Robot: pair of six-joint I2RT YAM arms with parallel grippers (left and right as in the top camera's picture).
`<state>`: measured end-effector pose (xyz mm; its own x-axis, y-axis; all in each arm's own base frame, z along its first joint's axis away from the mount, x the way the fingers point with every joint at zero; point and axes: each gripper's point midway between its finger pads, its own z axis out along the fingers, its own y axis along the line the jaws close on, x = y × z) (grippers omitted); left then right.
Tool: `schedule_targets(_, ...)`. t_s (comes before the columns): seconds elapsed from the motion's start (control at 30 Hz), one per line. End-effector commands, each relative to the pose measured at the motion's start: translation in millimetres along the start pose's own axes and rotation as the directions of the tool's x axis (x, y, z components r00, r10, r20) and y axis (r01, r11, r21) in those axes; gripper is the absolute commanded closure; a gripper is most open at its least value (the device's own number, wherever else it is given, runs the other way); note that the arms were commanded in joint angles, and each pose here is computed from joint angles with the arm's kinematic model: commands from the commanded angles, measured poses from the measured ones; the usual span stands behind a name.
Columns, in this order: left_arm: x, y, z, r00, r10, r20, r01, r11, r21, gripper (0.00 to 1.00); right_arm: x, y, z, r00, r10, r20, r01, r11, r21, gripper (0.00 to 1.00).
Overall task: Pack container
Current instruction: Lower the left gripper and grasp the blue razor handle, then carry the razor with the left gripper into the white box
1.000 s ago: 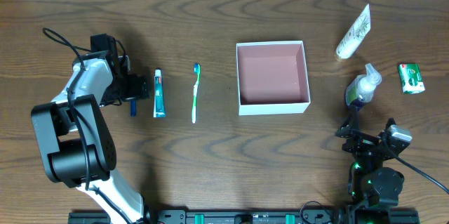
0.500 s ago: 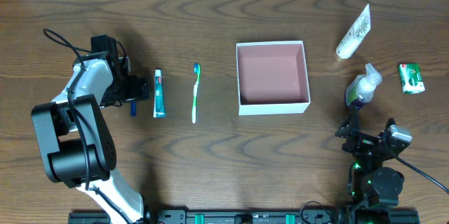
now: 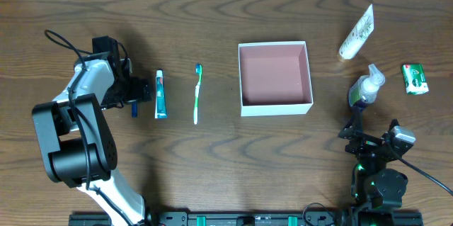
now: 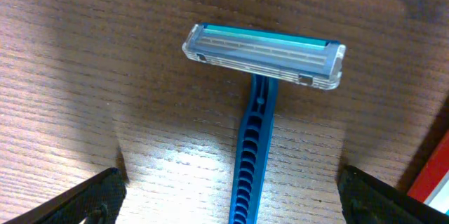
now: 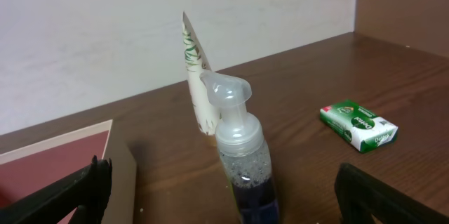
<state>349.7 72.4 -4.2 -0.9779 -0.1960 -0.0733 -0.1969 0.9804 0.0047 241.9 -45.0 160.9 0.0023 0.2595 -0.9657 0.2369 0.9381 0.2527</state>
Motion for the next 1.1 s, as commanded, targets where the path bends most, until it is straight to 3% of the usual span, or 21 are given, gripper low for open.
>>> schedule_targets(0.0,16,3,18,0.997,-0.013,-0.073,0.011,1.0,-0.022,0.02,1,3,0,1.0,-0.017,-0.002,0.017,1.0,-0.009,0.01)
schedule_targets(0.1,16,3,18,0.997,-0.013,-0.073,0.011,1.0,-0.022,0.01,1,3,0,1.0,-0.017,-0.002,0.017,1.0,-0.009,0.01)
schedule_targets(0.33,14,3,17,0.998,-0.013,-0.069,0.012,1.0,-0.022,0.5,1,3,0,1.0,-0.017,-0.002,0.017,1.0,-0.009,0.01)
schedule_targets(0.63,7,3,13,0.999,-0.024,-0.048,0.023,1.0,-0.022,0.9,1,3,0,1.0,-0.017,-0.002,0.017,1.0,-0.009,0.01)
schedule_targets(0.9,-18,3,-13,0.998,-0.044,0.042,0.045,0.999,-0.019,0.94,1,3,0,1.0,-0.017,-0.002,0.017,1.0,-0.009,0.01)
schedule_targets(1.07,-38,-8,-53,0.991,-0.06,0.124,0.059,0.998,0.015,0.94,1,3,0,1.0,-0.017,-0.002,0.017,1.0,-0.009,0.01)
